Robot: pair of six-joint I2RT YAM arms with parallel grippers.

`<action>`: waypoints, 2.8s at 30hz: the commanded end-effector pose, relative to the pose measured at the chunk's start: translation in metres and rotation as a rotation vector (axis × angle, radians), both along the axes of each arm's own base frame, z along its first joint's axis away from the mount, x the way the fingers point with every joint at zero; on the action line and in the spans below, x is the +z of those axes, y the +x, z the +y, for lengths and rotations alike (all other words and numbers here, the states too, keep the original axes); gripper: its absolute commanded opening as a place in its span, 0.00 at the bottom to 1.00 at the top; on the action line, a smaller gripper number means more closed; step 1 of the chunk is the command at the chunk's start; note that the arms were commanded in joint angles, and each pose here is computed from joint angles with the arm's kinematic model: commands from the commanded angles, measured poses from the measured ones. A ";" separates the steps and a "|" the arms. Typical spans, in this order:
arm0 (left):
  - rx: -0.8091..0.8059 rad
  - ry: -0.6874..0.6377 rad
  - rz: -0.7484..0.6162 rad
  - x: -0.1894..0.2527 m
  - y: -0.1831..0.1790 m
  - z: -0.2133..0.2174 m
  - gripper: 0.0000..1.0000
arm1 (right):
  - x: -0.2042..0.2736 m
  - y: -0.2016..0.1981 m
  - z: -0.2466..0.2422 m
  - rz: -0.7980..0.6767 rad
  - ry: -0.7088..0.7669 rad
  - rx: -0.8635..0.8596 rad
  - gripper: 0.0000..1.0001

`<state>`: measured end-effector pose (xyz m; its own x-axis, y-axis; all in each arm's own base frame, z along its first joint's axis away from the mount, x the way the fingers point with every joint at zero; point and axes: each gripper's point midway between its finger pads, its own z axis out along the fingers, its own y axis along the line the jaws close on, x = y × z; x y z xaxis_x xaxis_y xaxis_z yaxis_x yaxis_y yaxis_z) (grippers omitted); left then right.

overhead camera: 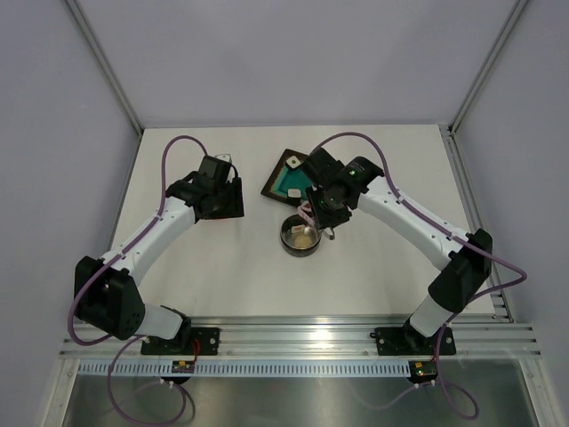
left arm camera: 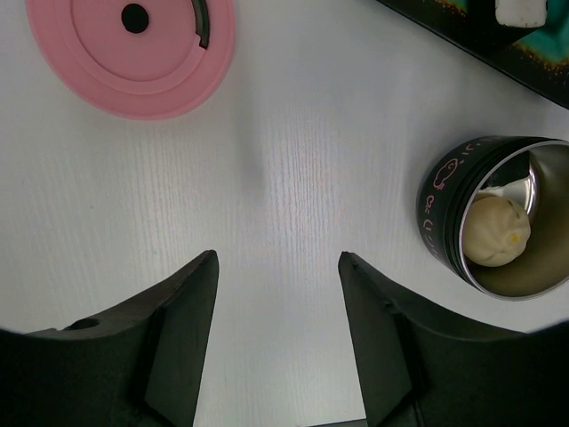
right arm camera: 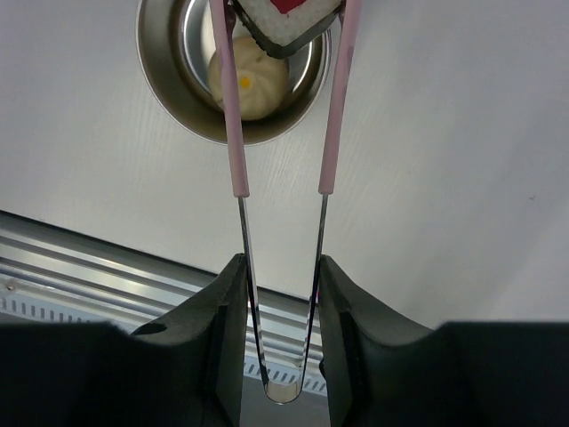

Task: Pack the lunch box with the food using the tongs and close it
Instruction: Place the fake food in the packing box.

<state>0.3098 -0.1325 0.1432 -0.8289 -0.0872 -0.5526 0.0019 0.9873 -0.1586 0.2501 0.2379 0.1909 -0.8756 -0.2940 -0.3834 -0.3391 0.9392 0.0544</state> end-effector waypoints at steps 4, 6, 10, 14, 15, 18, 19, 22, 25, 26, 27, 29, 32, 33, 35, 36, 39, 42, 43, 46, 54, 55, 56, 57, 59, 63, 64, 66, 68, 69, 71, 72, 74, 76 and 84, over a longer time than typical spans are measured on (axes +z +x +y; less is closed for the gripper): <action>0.013 0.005 -0.069 0.016 0.010 0.005 0.61 | -0.014 -0.019 -0.005 0.052 -0.015 -0.026 0.01; 0.016 0.006 -0.073 0.017 0.009 0.006 0.61 | -0.018 -0.021 -0.005 0.064 -0.019 -0.021 0.02; 0.018 0.004 -0.064 0.013 0.009 0.006 0.61 | -0.022 -0.024 -0.005 0.078 -0.031 -0.011 0.03; 0.016 0.000 -0.062 0.013 0.009 0.005 0.61 | -0.019 -0.026 -0.001 0.075 -0.023 0.000 0.04; 0.015 -0.001 -0.061 0.012 0.008 0.005 0.61 | -0.019 -0.026 0.000 0.074 -0.023 0.006 0.04; 0.015 -0.004 -0.063 0.013 0.009 0.004 0.61 | -0.016 -0.027 0.005 0.070 -0.014 0.018 0.04; 0.015 -0.005 -0.062 0.013 0.009 0.004 0.61 | -0.017 -0.027 0.005 0.072 -0.016 0.020 0.04; 0.010 -0.006 -0.062 0.013 0.009 0.004 0.61 | -0.019 -0.028 0.008 0.075 -0.029 0.031 0.04; 0.012 -0.006 -0.060 0.013 0.009 0.004 0.61 | -0.020 -0.028 0.008 0.075 -0.033 0.030 0.04; 0.010 -0.006 -0.062 0.013 0.009 0.004 0.61 | -0.021 -0.028 0.009 0.076 -0.034 0.032 0.04; 0.012 -0.007 -0.063 0.014 0.009 0.003 0.61 | -0.021 -0.028 0.009 0.075 -0.036 0.033 0.04; 0.011 -0.007 -0.060 0.013 0.009 0.003 0.61 | -0.022 -0.028 0.009 0.075 -0.037 0.031 0.07; 0.008 -0.007 -0.058 0.012 0.009 0.003 0.61 | -0.024 -0.028 0.008 0.075 -0.047 0.026 0.14; 0.010 -0.008 -0.059 0.012 0.009 0.003 0.61 | -0.024 -0.029 0.007 0.076 -0.050 0.024 0.22; 0.008 -0.007 -0.058 0.012 0.009 0.003 0.61 | -0.023 -0.028 0.006 0.072 -0.053 0.019 0.29; 0.010 -0.008 -0.058 0.012 0.008 0.003 0.61 | -0.022 -0.028 0.006 0.070 -0.050 0.019 0.32; 0.009 -0.008 -0.056 0.011 0.008 0.003 0.61 | -0.020 -0.028 0.007 0.064 -0.046 0.021 0.39; 0.010 -0.010 -0.057 0.012 0.008 0.003 0.61 | -0.018 -0.028 0.009 0.060 -0.043 0.022 0.39; 0.009 -0.010 -0.059 0.012 0.008 0.003 0.61 | -0.018 -0.028 0.009 0.060 -0.043 0.022 0.40; 0.010 -0.009 -0.060 0.013 0.008 0.003 0.61 | -0.019 -0.028 0.008 0.062 -0.045 0.022 0.43; 0.011 -0.007 -0.060 0.012 0.007 0.004 0.61 | -0.021 -0.028 0.009 0.064 -0.049 0.021 0.45; 0.011 -0.007 -0.058 0.012 0.007 0.004 0.61 | -0.020 -0.028 0.009 0.060 -0.046 0.021 0.44; 0.012 -0.008 -0.059 0.012 0.007 0.004 0.61 | -0.019 -0.028 0.009 0.058 -0.044 0.021 0.44; 0.011 -0.008 -0.061 0.013 0.007 0.004 0.61 | -0.018 -0.028 0.010 0.057 -0.042 0.019 0.44; 0.011 -0.007 -0.060 0.012 0.007 0.004 0.61 | -0.015 -0.027 0.010 0.049 -0.041 0.018 0.44; 0.012 -0.008 -0.058 0.011 0.006 0.004 0.61 | -0.004 -0.022 0.013 0.021 -0.020 0.015 0.44; 0.012 -0.007 -0.061 0.012 0.006 0.005 0.61 | -0.002 -0.022 0.014 0.013 -0.018 0.016 0.44; 0.012 -0.007 -0.061 0.012 0.006 0.005 0.61 | 0.000 -0.020 0.015 0.006 -0.017 0.018 0.44; 0.012 -0.006 -0.060 0.012 0.006 0.005 0.61 | 0.002 -0.018 0.015 0.000 -0.021 0.020 0.44; 0.014 -0.006 -0.062 0.012 0.006 0.005 0.61 | 0.003 -0.017 0.016 -0.005 -0.021 0.020 0.44; 0.013 -0.005 -0.064 0.012 0.006 0.005 0.61 | 0.003 -0.015 0.016 -0.010 -0.024 0.018 0.45; 0.013 -0.002 -0.062 0.012 0.005 0.006 0.61 | 0.005 -0.013 0.016 -0.020 -0.023 0.015 0.45; 0.014 -0.003 -0.061 0.012 0.005 0.006 0.61 | 0.009 -0.010 0.017 -0.034 -0.017 0.012 0.45; 0.014 -0.003 -0.061 0.012 0.005 0.006 0.61 | 0.014 -0.007 0.017 -0.055 -0.015 0.005 0.44; 0.014 -0.003 -0.061 0.012 0.006 0.006 0.61 | 0.024 0.002 0.018 -0.102 -0.012 -0.007 0.41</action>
<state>0.3094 -0.1288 0.1417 -0.8282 -0.0887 -0.5534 -0.0052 0.9886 -0.1508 0.2447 0.2522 0.2005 -0.8582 -0.3006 -0.4161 -0.3400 0.9402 0.0221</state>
